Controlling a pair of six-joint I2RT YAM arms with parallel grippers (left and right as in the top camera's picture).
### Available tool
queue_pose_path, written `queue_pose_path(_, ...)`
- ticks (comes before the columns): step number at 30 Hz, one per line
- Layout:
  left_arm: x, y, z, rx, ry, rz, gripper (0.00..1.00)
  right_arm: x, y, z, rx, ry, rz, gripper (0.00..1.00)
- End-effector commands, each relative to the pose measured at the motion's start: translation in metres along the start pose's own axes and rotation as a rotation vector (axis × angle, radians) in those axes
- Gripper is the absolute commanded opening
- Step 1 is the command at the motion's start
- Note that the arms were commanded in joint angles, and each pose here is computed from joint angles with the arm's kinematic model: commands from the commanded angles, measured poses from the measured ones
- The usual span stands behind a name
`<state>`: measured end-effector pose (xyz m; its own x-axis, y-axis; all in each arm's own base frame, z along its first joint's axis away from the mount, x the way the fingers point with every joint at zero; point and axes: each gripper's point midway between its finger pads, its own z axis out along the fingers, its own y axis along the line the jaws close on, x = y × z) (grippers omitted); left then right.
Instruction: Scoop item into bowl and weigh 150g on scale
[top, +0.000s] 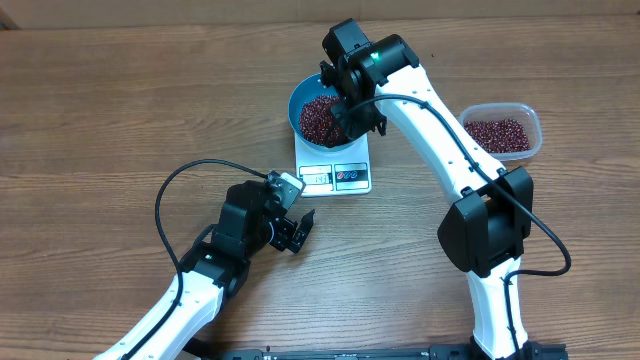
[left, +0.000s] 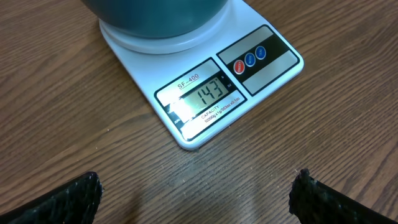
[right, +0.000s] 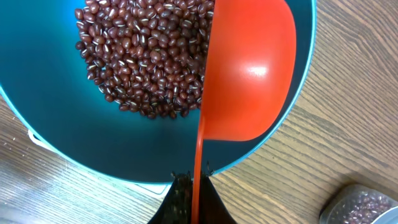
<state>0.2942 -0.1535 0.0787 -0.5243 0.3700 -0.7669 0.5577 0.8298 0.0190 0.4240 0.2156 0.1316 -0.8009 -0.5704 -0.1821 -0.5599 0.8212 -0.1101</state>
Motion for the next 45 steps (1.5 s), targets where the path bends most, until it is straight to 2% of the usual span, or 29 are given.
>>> queue_pose_path(1,0.002,-0.001,0.001,0.004,0.004,-0.015,1.0,-0.012,-0.006,-0.032,0.02,-0.091,0.004,0.04)
queue_pose_path(22,0.002,-0.001,0.001,0.004,0.004,-0.015,1.0,-0.012,-0.008,-0.034,0.096,-0.085,-0.017,0.04)
queue_pose_path(32,0.002,-0.001,0.001,0.004,0.005,-0.015,1.0,-0.015,-0.001,-0.065,0.044,-0.161,-0.009,0.04)
queue_pose_path(39,0.002,-0.001,0.001,0.004,0.004,-0.015,0.99,0.004,-0.035,-0.111,-0.025,-0.23,0.098,0.04)
queue_pose_path(45,0.002,-0.001,0.001,0.004,0.004,-0.015,1.0,0.049,-0.102,-0.133,0.007,-0.203,0.315,0.04)
